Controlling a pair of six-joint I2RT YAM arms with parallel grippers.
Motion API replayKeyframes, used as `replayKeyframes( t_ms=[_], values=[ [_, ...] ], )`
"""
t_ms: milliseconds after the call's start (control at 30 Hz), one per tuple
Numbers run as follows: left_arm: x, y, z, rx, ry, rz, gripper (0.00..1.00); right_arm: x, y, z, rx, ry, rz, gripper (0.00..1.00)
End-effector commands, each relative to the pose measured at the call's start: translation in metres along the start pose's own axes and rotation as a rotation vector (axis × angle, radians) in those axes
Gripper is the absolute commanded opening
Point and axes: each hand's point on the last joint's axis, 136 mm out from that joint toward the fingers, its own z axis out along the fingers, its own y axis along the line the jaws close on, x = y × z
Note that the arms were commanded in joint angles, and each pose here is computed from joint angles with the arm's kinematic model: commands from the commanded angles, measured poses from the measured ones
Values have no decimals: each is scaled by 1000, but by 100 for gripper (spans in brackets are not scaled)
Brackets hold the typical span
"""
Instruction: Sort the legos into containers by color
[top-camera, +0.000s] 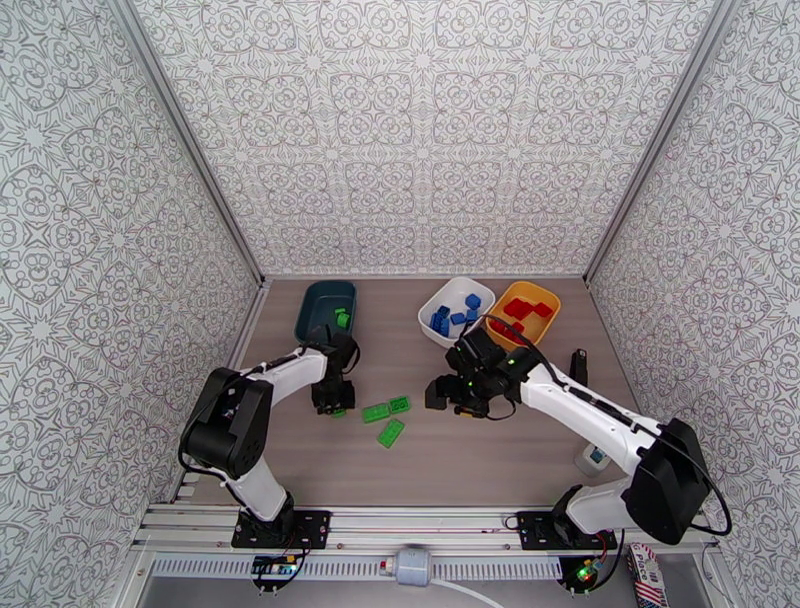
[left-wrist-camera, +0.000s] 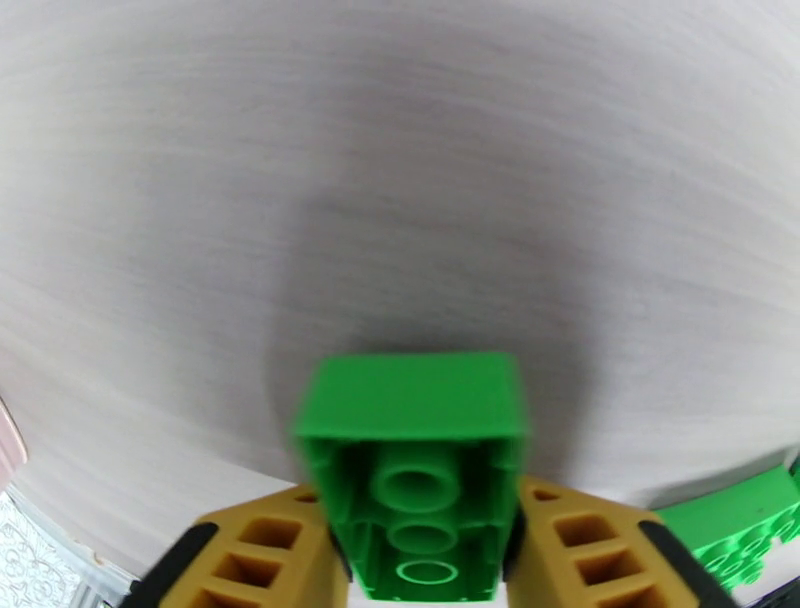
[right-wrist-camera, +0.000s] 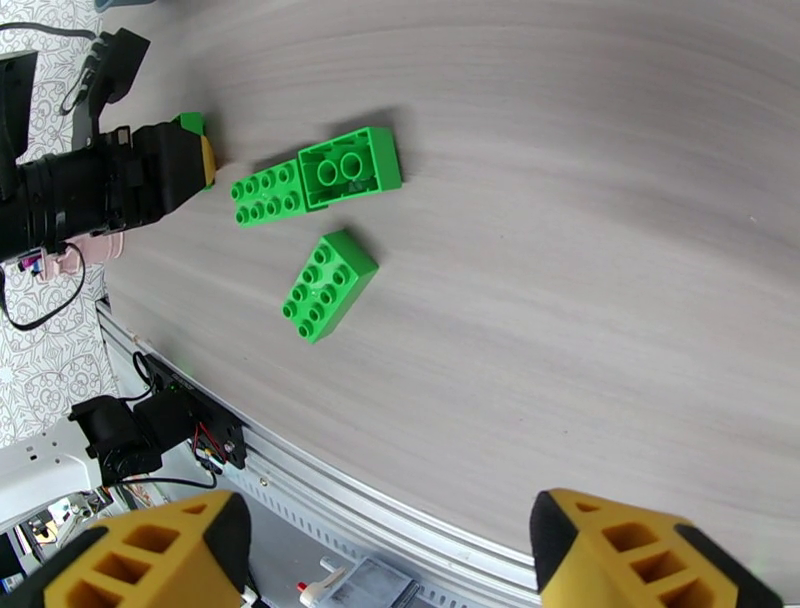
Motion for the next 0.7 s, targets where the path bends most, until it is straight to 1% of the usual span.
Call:
replayKeyframes(
  t_ms=[0, 167, 267, 333, 500, 667],
  values=[
    [-9, -14, -15, 80, -43, -37, 39, -13, 13, 4, -14, -9, -19, 77],
    [-12, -29, -48, 200, -111, -61, 37, -30, 33, 16, -41, 6, -41, 77],
    [-23, -34, -73, 265, -162, -72, 36, -41, 48, 26, -55, 24, -66, 76],
    [-33, -30, -88, 286, -190, -88, 36, -48, 60, 34, -67, 39, -85, 76],
    [-72, -10, -121, 329, -267, -153, 37, -65, 87, 50, -84, 64, -139, 75],
    [-119, 9, -136, 356, -297, -207, 38, -81, 105, 57, -93, 75, -172, 75]
  ],
)
